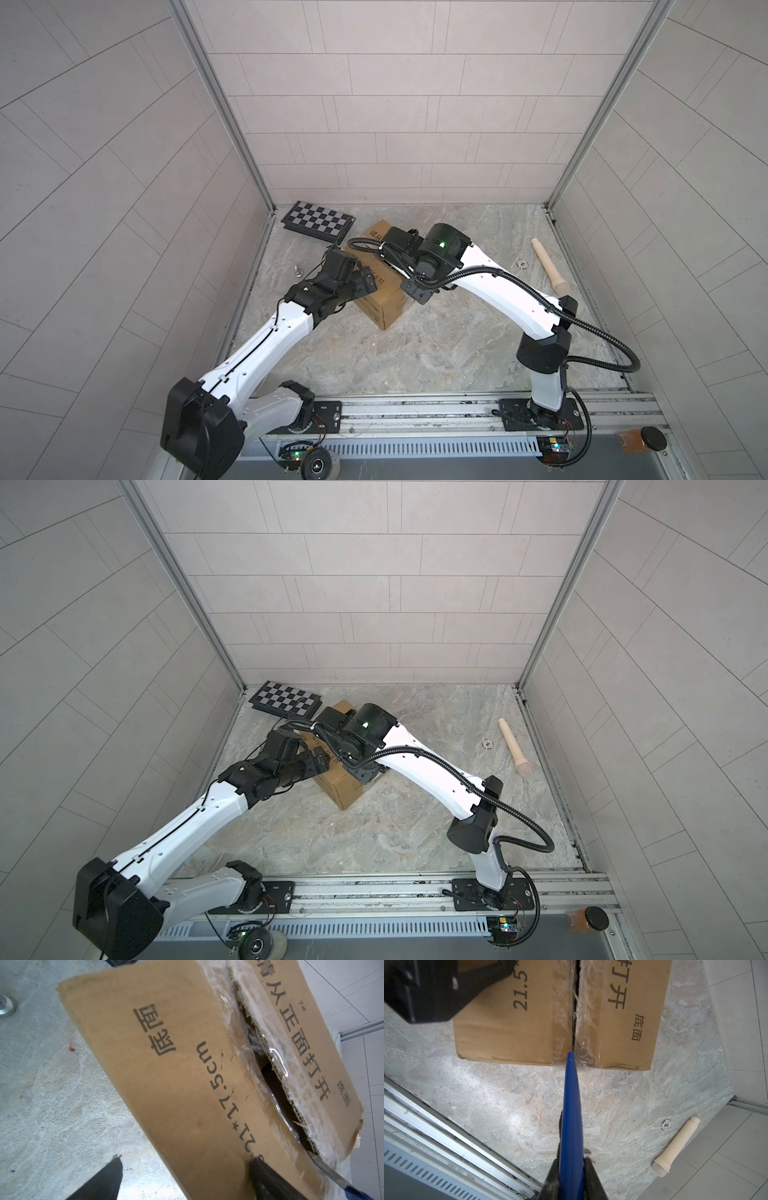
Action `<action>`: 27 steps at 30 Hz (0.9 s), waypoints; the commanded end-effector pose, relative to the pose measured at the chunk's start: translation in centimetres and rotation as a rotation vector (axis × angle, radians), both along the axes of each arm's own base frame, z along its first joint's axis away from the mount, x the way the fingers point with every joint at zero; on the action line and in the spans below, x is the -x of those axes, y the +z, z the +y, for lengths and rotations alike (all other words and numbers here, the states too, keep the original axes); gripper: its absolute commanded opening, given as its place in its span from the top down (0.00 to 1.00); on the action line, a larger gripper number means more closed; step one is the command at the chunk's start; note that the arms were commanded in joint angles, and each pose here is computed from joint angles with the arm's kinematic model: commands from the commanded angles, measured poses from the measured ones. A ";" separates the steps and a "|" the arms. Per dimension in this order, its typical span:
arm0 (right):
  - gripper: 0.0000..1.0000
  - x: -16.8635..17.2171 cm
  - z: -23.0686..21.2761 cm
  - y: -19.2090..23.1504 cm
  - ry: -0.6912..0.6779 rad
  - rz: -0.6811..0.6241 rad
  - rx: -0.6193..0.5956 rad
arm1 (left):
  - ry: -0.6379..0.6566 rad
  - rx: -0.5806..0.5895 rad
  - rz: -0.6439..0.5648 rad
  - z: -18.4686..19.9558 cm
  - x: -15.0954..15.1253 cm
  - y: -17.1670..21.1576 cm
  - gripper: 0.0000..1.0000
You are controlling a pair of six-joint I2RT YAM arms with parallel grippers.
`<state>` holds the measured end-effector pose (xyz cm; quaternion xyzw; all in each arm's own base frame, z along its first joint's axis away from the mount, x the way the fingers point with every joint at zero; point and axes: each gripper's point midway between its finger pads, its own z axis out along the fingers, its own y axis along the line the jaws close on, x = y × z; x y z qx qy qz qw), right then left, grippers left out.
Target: Unpack the express box
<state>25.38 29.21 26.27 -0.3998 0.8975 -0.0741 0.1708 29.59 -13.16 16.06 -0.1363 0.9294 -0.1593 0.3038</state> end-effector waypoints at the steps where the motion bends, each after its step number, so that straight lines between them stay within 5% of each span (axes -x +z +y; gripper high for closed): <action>1: 1.00 0.7 1.0 -2.5 0.008 0.076 0.047 | -0.031 -0.159 0.209 2.1 3.3 -5.3 0.02; 8: 1.00 0.8 1.8 -3.3 0.022 0.093 0.047 | -0.040 -0.136 0.197 1.6 2.9 -4.6 0.02; 17: 1.00 1.5 1.7 -2.8 0.028 0.114 0.018 | -0.043 -0.079 0.062 1.0 1.7 1.7 0.01; 27: 1.00 2.6 -0.2 -0.3 0.010 0.077 0.011 | -0.010 -0.149 0.197 1.5 1.7 -3.0 0.03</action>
